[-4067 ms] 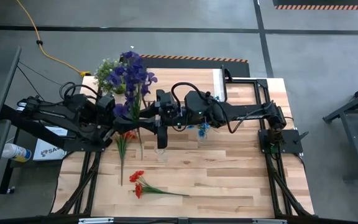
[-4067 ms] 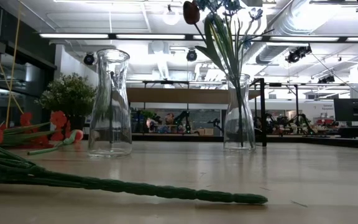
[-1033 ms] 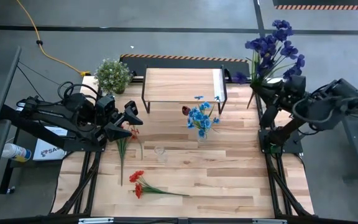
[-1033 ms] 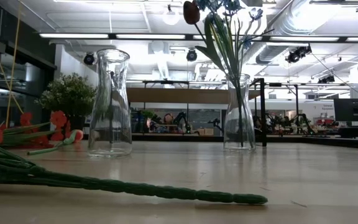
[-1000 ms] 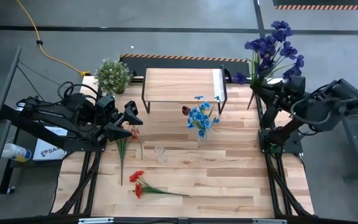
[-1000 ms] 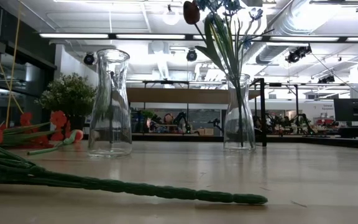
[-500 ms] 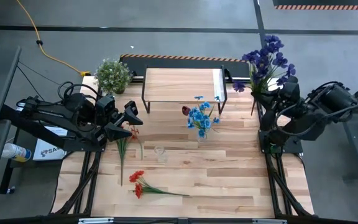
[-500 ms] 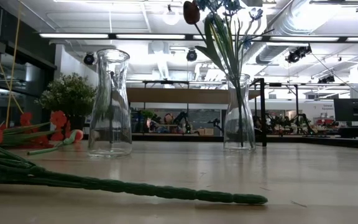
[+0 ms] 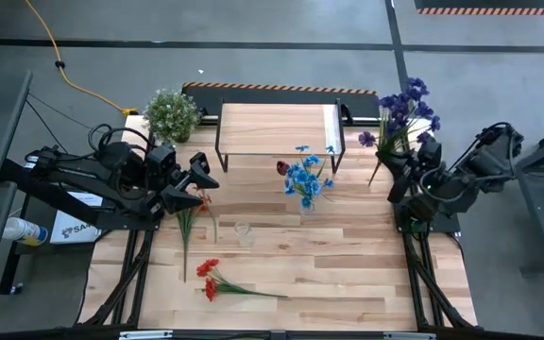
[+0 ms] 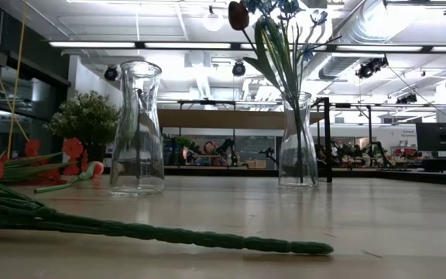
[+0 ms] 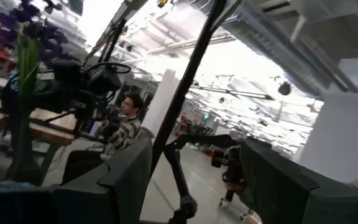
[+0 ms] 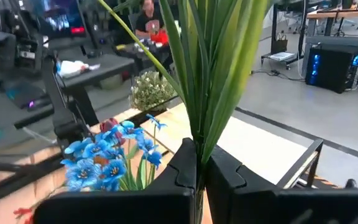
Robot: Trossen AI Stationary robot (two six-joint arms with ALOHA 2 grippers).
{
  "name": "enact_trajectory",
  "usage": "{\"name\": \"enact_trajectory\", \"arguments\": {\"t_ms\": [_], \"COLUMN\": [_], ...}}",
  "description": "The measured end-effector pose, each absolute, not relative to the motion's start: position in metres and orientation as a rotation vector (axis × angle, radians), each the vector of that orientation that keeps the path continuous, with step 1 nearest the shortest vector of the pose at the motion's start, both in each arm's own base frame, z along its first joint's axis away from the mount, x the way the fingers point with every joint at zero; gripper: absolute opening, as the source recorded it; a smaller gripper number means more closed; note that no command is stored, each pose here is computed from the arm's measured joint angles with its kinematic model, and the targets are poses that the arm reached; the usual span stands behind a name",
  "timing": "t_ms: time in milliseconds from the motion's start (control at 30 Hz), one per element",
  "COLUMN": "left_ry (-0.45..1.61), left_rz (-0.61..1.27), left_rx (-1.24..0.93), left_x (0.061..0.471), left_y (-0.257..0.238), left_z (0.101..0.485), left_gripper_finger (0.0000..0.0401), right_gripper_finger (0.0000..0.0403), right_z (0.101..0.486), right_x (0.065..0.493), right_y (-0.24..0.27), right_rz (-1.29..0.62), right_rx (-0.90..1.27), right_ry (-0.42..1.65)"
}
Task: Pick and place flowers into a vace then onto a shelf
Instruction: Put the purple flower into the right transparent vase
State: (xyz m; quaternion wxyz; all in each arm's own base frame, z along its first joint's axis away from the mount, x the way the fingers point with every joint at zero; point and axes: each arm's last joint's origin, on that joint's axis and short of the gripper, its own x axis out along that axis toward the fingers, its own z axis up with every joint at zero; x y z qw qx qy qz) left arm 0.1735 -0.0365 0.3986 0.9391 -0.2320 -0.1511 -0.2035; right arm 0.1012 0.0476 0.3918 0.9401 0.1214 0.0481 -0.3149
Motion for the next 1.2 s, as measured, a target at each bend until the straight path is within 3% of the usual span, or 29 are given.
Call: {"name": "enact_trajectory", "arguments": {"t_ms": [600,967,1200], "left_ry": [-0.271,-0.267,-0.261], "left_rz": [-0.325,-0.285,-0.282], "left_rx": [-0.489,-0.487,-0.487], "left_x": [0.176,0.177,0.177], "left_y": [-0.035,-0.034,-0.034], "left_z": [0.394,0.392,0.392], "left_gripper_finger": [0.0278,0.0278,0.0278], "right_gripper_finger": [0.0003,0.0003,0.0003], "right_z": [0.299,0.280,0.270], "right_x": [0.128,0.162,0.177], "right_y": [0.068,0.064,0.062], "right_rz": [-0.639,-0.520,-0.560], "right_rx": [0.363,0.356,0.294], "right_ry": [-0.198,-0.338,-0.313]}}
